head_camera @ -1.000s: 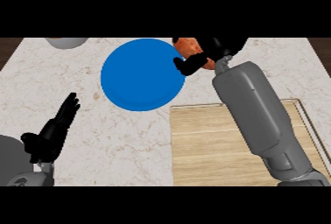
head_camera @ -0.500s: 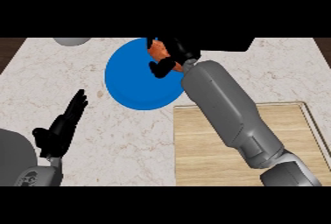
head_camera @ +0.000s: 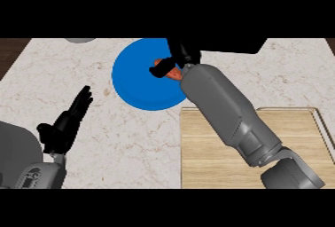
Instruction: Pick the sweet potato from the tray and place it in the plate
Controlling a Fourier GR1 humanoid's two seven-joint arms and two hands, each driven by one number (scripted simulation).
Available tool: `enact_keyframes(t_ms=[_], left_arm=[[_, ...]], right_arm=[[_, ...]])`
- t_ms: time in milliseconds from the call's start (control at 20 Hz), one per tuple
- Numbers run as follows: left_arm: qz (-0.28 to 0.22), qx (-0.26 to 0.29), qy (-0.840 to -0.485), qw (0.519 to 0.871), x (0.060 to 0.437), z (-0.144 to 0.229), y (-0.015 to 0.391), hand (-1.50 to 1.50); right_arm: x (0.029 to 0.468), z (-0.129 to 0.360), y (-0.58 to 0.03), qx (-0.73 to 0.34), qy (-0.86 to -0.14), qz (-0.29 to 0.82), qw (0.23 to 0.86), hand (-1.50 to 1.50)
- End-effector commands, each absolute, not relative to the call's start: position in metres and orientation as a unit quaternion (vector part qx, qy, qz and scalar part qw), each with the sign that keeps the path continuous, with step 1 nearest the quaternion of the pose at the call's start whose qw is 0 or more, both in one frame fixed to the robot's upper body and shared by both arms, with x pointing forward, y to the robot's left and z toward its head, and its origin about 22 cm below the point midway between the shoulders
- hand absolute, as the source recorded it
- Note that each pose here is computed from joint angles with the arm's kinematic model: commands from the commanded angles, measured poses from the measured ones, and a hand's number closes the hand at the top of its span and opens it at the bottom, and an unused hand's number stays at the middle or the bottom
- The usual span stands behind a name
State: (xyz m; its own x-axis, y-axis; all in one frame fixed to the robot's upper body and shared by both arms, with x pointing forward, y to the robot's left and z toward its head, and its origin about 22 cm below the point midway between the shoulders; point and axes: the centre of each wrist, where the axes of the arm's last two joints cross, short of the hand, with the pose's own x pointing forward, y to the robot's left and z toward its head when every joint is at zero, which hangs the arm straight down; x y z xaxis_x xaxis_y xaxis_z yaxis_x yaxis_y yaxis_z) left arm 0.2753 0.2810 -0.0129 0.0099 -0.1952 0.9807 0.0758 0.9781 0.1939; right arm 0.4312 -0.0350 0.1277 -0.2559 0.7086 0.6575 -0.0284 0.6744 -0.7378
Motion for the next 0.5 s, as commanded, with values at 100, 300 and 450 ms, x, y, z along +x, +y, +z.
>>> enact_keyframes(t_ms=[100,300,450], left_arm=[[-0.094,0.036,-0.698,0.709,0.274,-0.014,0.281,0.0],[-0.088,0.036,-0.692,0.715,0.28,-0.011,0.272,0.0],[-0.076,0.051,-0.689,0.719,0.277,-0.007,0.292,0.0]], right_arm=[[0.433,0.124,-0.036,-0.204,-0.722,0.27,0.604,-1.5],[0.437,0.136,-0.044,-0.162,-0.765,0.149,0.605,-1.5],[0.441,0.135,-0.056,-0.121,-0.773,0.11,0.613,-1.5]])
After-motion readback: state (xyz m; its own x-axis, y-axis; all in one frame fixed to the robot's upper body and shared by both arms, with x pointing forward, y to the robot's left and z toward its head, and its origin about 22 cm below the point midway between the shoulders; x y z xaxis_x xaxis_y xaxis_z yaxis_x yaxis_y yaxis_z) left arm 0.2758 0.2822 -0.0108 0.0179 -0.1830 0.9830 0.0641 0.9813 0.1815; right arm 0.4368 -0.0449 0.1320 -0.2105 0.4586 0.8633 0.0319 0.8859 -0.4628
